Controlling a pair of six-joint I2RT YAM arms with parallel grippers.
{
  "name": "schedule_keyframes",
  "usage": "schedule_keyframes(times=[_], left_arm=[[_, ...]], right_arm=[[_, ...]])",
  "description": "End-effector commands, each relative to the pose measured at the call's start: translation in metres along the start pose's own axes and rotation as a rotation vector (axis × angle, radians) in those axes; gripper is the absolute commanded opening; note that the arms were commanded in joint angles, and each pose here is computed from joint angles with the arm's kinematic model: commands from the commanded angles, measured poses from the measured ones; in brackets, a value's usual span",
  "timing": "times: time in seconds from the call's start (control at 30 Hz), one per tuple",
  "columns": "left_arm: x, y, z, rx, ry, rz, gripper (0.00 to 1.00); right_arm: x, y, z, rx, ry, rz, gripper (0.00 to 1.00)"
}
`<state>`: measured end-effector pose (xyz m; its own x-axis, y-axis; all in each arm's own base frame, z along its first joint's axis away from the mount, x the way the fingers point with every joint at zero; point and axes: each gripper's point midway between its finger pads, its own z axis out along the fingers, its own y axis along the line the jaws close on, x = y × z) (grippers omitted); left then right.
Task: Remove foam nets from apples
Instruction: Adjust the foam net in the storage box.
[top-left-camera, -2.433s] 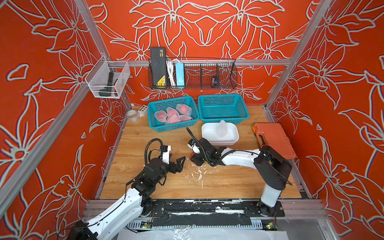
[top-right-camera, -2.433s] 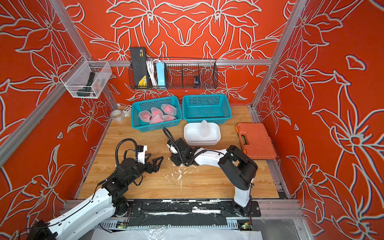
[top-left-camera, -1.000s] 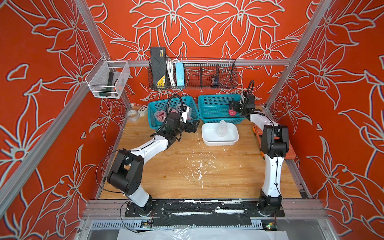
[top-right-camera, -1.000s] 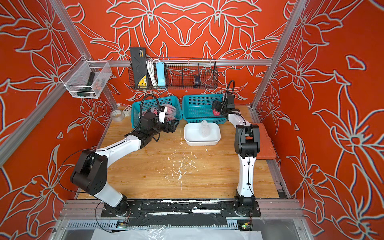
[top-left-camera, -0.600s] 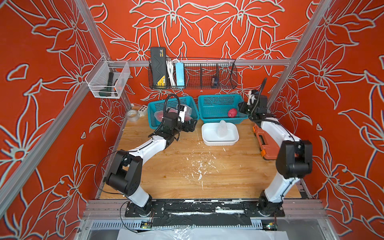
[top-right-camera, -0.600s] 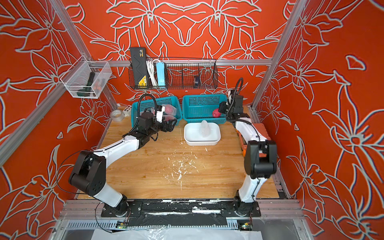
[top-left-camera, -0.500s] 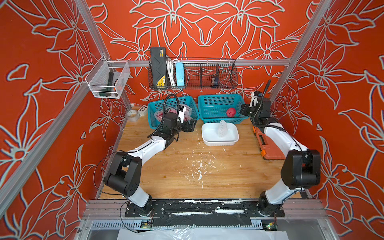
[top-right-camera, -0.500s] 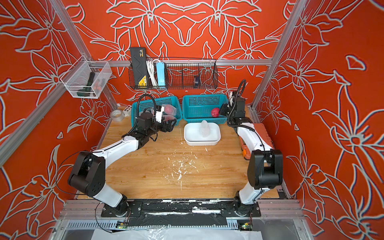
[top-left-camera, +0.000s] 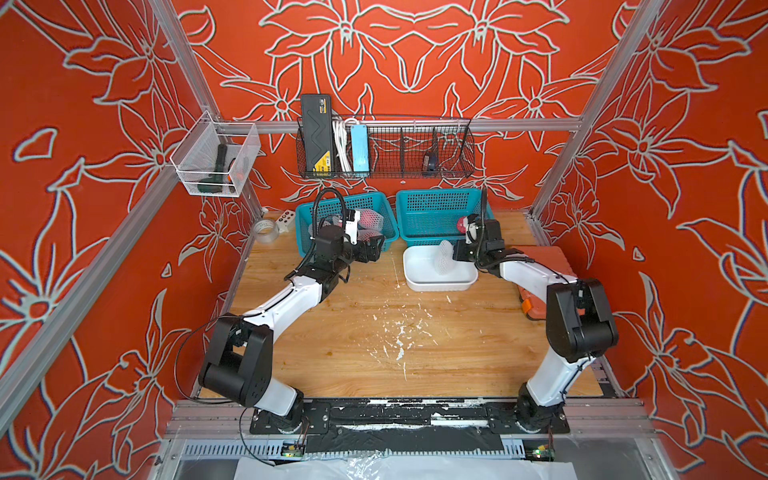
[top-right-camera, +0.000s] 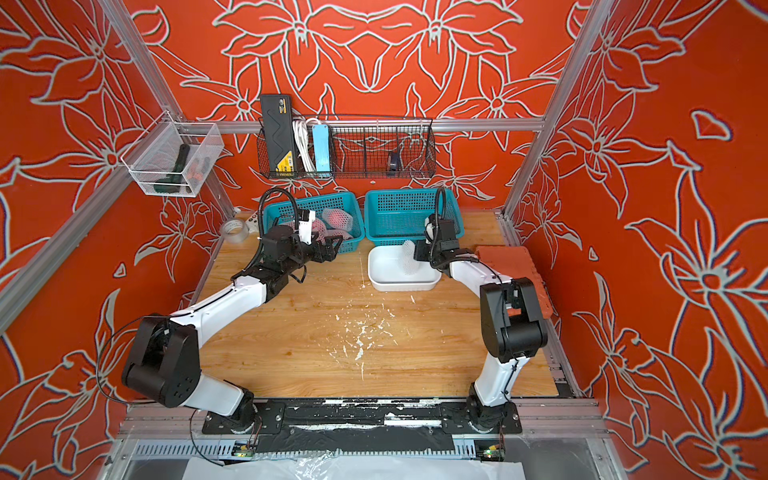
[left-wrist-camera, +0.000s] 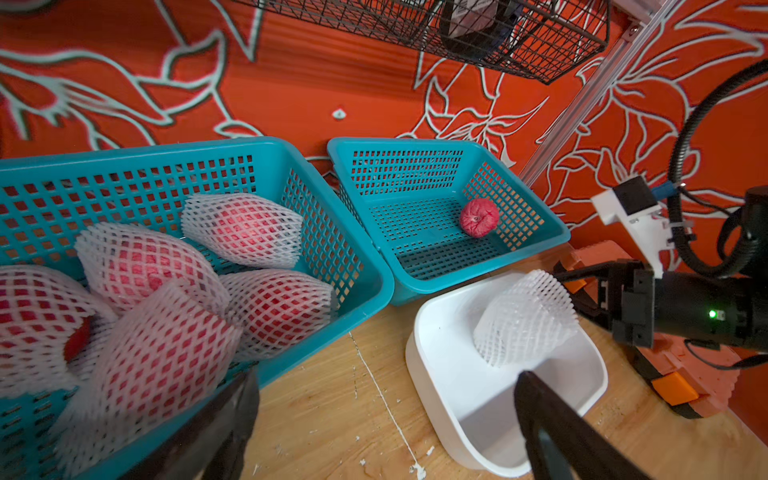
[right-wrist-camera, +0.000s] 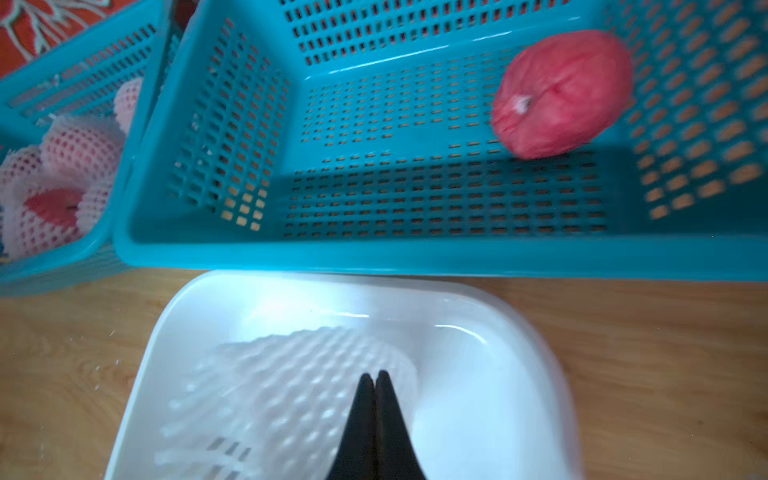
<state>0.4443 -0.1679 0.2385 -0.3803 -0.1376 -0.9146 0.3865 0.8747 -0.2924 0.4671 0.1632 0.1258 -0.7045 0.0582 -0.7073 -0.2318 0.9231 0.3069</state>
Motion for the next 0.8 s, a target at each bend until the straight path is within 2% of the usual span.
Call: schedule_keyframes(times=[0.0,0.17,0.23,0.43,0.5,0.6,0.77], left_arm=[[-0.010,0.005,-0.009,-0.015,-0.032,0.004,0.93],[-0.012,0.008,-0.009,-0.023,-0.034,0.003,0.93],[-0.011,0.008,-0.008,-0.019,-0.028,0.004,0.93],[-0.008,0.012,-0.003,-0.026,-0.016,0.012,0.93],[-0.013,0.016,0.002,-0.026,-0.006,0.015,0.94],[-0.029,0.036,0.013,-0.030,0.036,-0.046,0.94],[-0.051,0.084,0.039,-0.192,0.091,-0.016,0.94]], right_arm=[[0.003,0.035,0.008,-0.083,0.018,-0.055,0.00],[0.014,0.073,0.016,-0.156,0.056,-0.099,0.00],[0.017,0.083,0.014,-0.143,0.066,-0.139,0.00],[0.007,0.089,-0.002,-0.117,0.042,-0.131,0.02],[0.000,0.091,-0.014,-0.116,0.025,-0.122,0.07],[-0.017,0.108,-0.042,-0.183,-0.037,-0.125,0.17],[-0.023,0.130,-0.086,-0.315,-0.161,-0.122,0.32]])
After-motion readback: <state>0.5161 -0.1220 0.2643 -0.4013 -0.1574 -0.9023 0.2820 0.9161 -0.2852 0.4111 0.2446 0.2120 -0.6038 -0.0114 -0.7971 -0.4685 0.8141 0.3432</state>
